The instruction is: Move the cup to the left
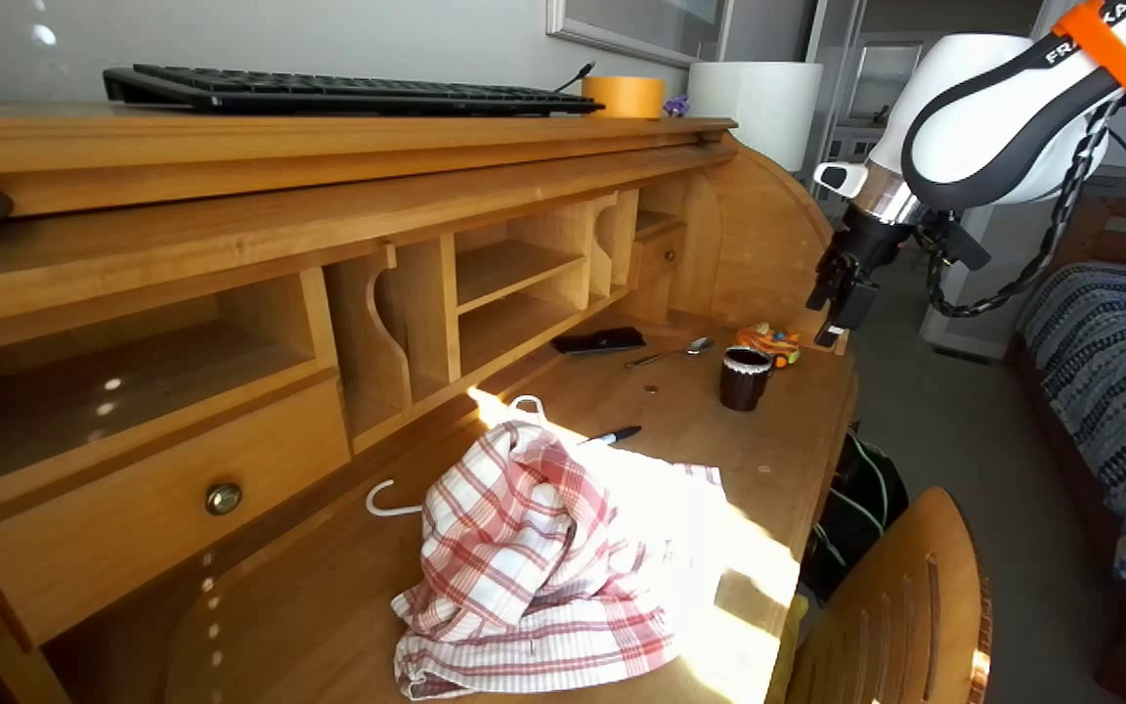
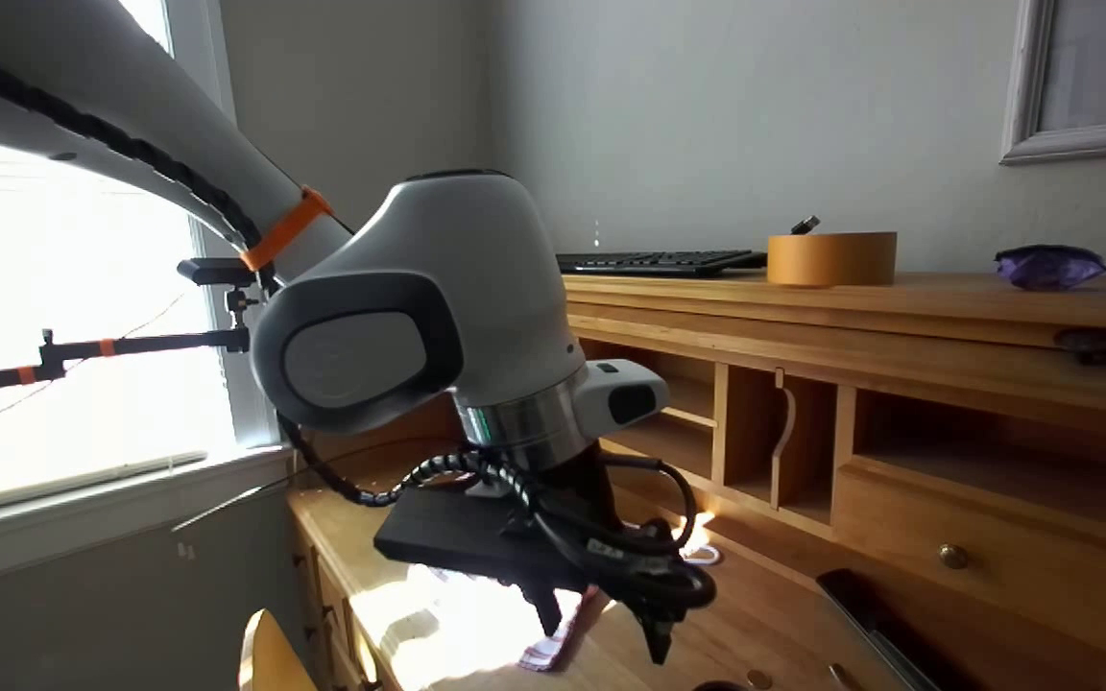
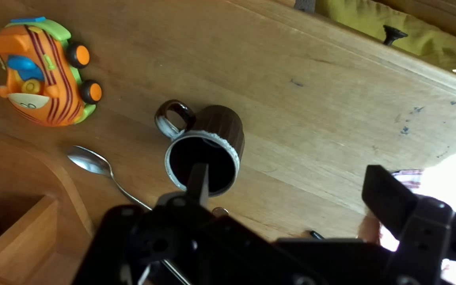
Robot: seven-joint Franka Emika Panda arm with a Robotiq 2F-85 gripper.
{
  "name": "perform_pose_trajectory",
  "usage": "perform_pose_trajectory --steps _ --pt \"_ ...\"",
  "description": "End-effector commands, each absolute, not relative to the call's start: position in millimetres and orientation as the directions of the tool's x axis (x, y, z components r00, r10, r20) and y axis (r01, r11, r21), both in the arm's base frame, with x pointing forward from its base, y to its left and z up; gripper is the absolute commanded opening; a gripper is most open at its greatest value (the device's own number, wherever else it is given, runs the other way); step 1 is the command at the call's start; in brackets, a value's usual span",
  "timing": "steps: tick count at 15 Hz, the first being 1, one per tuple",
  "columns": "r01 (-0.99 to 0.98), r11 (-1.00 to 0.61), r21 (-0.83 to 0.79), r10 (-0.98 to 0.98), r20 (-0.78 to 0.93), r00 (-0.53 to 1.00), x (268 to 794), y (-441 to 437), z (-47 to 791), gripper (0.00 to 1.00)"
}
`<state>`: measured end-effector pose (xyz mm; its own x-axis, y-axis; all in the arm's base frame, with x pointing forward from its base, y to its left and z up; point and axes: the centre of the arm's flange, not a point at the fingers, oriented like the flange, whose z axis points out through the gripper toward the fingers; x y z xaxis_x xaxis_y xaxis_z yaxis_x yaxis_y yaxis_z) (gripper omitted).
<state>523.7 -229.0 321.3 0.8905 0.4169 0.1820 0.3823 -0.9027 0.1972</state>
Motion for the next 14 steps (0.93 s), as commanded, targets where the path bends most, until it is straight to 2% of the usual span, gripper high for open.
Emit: perform_pose_trajectory --steps 1,10,14 --pt "0.402 -0.898 0.179 0.432 0.184 0.883 524 -230 317 1.00" --pt "0.606 -0.763 0.225 0.637 0.103 0.764 551 -309 289 1.00" --pt "0.658 -0.715 0.238 0.695 0.135 0.706 561 -327 257 1.00"
